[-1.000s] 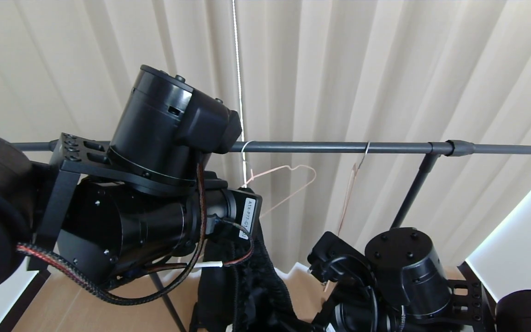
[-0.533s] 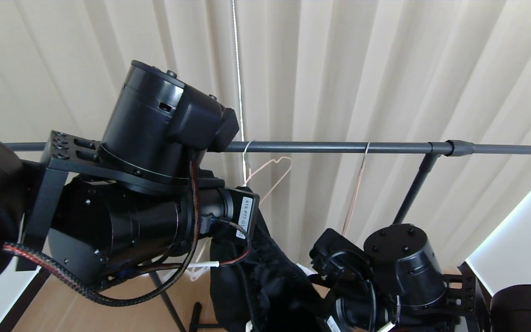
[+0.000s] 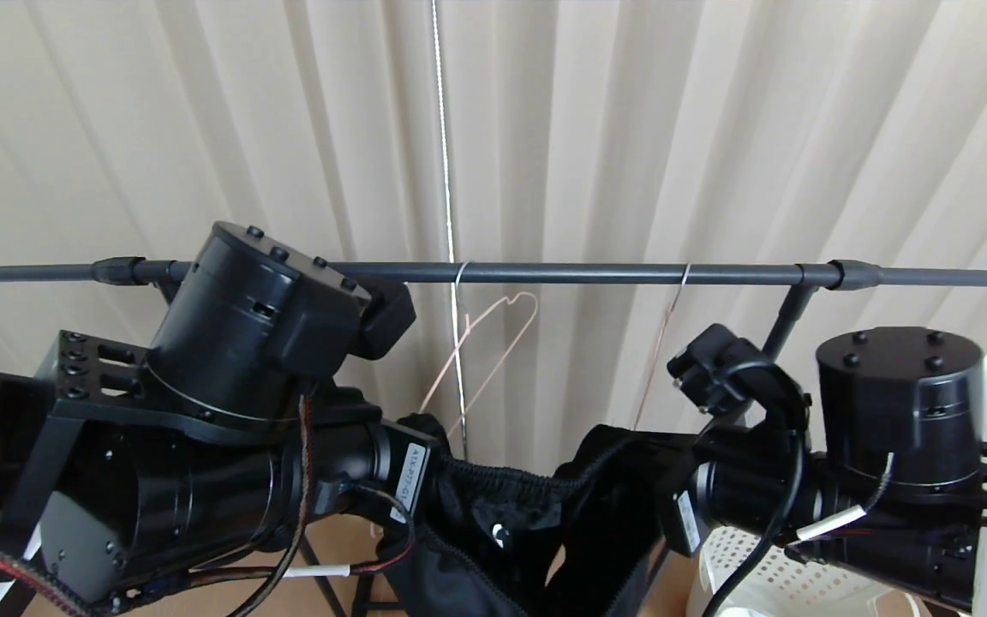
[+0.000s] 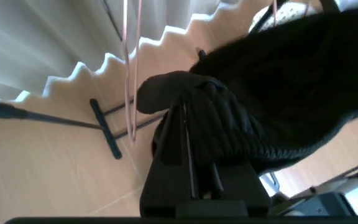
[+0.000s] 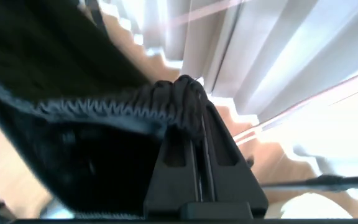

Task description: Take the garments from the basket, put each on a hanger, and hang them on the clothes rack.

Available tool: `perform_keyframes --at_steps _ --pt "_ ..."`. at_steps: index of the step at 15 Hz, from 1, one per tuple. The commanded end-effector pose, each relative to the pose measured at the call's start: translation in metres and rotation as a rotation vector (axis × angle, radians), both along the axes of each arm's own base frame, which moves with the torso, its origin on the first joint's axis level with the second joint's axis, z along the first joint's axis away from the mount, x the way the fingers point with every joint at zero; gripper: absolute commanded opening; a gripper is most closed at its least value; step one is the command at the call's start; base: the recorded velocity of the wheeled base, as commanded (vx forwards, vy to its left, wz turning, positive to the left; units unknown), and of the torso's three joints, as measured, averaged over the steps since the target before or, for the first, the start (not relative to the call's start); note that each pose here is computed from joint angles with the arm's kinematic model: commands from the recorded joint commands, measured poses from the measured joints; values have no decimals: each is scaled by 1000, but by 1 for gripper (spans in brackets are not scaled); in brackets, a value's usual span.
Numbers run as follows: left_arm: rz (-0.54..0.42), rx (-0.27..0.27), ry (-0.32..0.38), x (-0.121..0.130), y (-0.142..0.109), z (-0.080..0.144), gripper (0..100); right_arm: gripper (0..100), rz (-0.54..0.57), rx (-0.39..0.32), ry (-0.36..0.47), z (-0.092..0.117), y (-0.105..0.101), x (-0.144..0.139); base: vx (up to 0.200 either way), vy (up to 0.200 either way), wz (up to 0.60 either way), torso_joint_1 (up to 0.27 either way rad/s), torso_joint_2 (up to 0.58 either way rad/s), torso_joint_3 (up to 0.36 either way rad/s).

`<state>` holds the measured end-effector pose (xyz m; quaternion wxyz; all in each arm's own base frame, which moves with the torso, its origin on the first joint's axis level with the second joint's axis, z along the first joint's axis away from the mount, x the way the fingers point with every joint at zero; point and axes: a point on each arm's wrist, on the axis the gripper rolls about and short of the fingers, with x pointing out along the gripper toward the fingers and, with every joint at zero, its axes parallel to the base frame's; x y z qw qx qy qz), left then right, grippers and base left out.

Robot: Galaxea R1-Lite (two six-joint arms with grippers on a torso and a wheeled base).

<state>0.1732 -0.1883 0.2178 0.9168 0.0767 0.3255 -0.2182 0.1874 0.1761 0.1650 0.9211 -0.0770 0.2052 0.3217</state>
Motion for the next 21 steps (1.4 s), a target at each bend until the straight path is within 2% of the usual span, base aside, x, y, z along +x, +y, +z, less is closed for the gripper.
perform_keyframes --at_steps 1,4,5,8,11,17,21 --pt "2 8 7 -7 8 -3 0 0 -8 62 -64 23 -10 -8 0 0 0 0 0 0" --pt "2 16 14 -7 9 -7 0 0 -13 97 -102 35 -16 -13 0 0 0 0 0 0" --pt "2 16 14 -7 9 -7 100 0 -13 101 -107 36 -17 -14 0 0 0 0 0 0" --pt "3 0 5 -8 10 -5 100 0 -25 108 -115 39 -21 -13 0 0 0 0 0 0" --pt "-2 -41 -6 -4 15 -16 100 0 -33 108 -116 39 -22 -12 0 0 0 0 0 0" --pt "4 -47 -15 -2 17 -19 100 0 -33 102 -109 37 -22 -11 0 0 0 0 0 0" --pt "8 -41 -12 -2 17 -20 100 0 -32 103 -112 38 -22 -12 -200 0 0 11 4 4"
